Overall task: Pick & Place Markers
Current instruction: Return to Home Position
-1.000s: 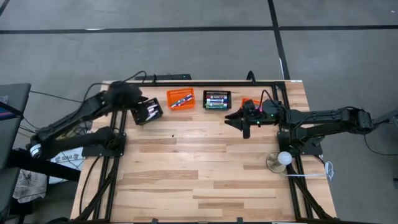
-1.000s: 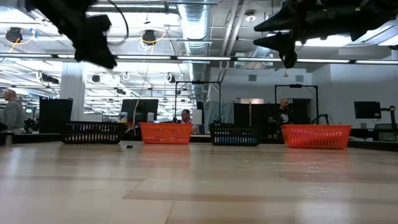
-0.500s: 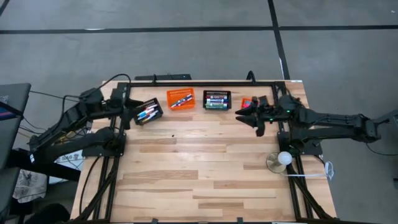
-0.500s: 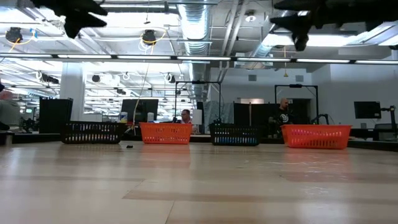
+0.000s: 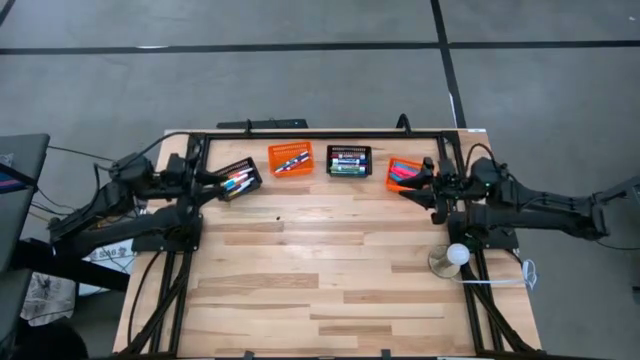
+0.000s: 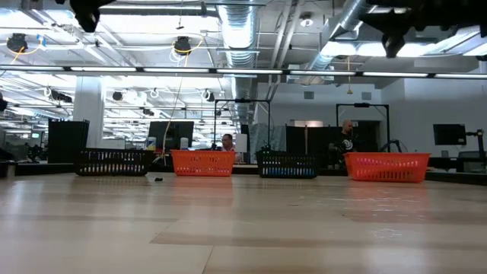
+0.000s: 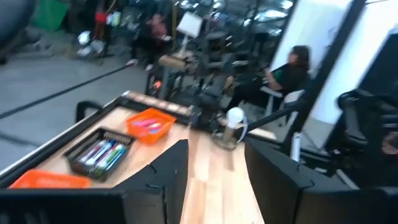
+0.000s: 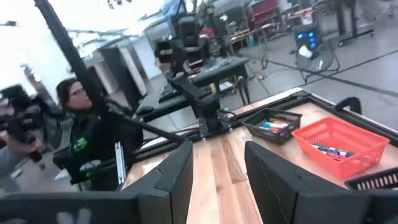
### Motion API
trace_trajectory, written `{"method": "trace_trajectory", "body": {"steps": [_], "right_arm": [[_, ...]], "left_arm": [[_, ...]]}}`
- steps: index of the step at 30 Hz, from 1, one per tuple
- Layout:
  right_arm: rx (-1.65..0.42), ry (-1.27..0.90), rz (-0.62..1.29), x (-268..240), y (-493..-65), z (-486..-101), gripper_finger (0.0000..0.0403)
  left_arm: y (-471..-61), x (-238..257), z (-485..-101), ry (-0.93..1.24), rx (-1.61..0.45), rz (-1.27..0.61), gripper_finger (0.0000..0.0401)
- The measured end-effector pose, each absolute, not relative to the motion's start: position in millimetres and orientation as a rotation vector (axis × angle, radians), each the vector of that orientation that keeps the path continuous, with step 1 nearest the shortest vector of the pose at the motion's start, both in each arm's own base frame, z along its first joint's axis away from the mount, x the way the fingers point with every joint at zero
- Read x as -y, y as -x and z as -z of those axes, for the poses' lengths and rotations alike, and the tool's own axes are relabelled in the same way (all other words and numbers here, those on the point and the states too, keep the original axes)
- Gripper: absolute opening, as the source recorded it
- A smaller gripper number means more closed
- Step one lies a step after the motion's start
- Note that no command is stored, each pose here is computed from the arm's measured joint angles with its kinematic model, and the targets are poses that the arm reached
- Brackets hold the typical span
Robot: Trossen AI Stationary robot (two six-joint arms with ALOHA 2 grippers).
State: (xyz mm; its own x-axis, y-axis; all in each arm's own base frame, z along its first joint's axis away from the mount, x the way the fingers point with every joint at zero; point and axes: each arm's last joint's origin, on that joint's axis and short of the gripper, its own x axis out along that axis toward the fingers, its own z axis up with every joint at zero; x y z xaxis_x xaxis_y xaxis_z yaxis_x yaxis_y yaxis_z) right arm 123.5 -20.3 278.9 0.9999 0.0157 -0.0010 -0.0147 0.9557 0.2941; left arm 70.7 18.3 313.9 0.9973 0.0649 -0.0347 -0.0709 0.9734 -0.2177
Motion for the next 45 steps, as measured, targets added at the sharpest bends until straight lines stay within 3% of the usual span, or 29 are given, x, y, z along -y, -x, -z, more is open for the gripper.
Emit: {"method": "trace_trajectory", "body": {"steps": [22,27,38,45], "right_arm": [[0.098,-0.412,0.045,18.3,-103.8,-206.3,0.0133],[0.127,-0.405,0.040,17.9,-101.7,-195.6,0.0135],[0.103,-0.379,0.114,19.7,-101.8,-174.9,0.0134],[0.042,-0.349,0.123,19.7,-102.1,-169.1,0.0139]], "left_arm": [[-78.1,-9.1,-227.6,0.262,0.150,0.040,0.0157],[-83.2,-8.2,-216.3,0.268,0.098,0.052,0.0157],[-96.8,-8.5,-169.8,0.271,0.035,-0.049,0.0157],[-97.4,-9.9,-167.7,0.266,0.041,-0.094,0.0157]]}}
